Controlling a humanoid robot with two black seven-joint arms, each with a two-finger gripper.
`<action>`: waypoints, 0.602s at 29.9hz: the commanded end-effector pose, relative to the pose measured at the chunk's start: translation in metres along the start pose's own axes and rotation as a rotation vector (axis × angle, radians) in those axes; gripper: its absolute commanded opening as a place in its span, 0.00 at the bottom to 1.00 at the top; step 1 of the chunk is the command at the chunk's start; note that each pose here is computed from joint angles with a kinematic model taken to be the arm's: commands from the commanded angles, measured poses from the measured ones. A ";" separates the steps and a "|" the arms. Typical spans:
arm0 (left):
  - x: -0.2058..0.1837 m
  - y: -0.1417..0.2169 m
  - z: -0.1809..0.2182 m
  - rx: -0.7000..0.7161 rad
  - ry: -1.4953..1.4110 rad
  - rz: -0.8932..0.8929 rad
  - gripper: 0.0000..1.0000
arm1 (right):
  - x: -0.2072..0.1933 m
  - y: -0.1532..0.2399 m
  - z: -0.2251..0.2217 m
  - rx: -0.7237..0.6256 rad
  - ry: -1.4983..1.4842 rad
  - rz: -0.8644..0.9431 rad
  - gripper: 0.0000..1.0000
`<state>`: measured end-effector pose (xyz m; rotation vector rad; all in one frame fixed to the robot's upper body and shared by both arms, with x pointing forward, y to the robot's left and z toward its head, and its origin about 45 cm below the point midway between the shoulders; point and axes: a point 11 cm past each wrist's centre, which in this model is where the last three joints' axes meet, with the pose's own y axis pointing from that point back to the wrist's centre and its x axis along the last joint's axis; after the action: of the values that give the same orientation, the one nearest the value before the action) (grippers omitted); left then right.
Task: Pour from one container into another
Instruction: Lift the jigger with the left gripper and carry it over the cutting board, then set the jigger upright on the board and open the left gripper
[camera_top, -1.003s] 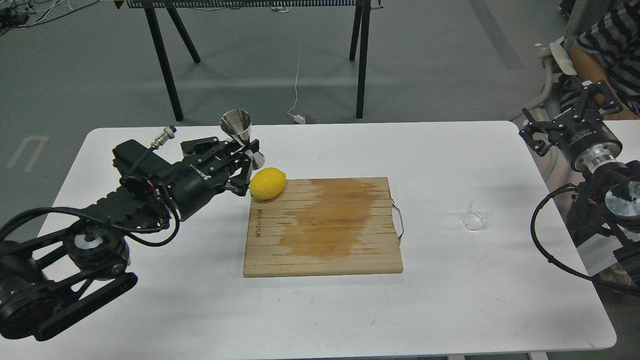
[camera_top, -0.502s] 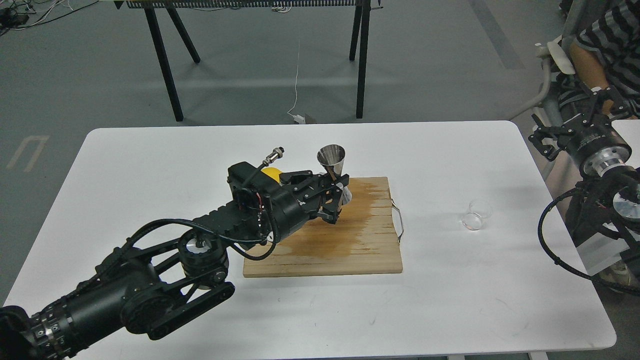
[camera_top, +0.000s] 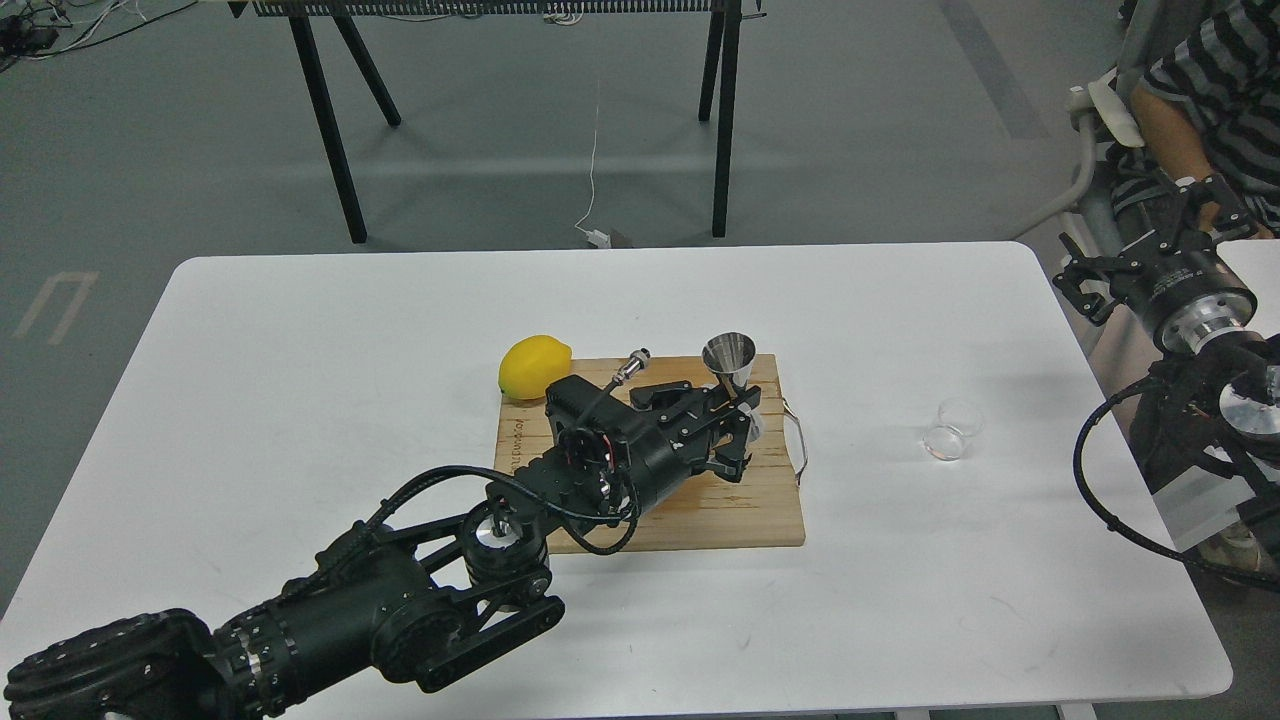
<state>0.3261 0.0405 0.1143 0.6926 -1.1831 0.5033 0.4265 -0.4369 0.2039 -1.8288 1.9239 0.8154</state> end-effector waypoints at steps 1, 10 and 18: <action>-0.007 0.002 -0.007 0.014 -0.011 -0.001 0.00 | -0.001 0.000 0.001 -0.002 0.000 0.000 0.99; -0.025 0.007 -0.029 0.068 -0.030 -0.042 0.00 | 0.004 0.002 -0.007 0.005 0.016 0.009 0.99; -0.041 0.015 -0.053 0.114 -0.083 -0.073 0.00 | 0.003 0.002 -0.008 0.006 0.018 0.008 0.99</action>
<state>0.3402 0.0865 0.0720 0.8516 -1.1966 0.5012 0.4246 -0.4446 0.2076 -1.8317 1.9452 0.7994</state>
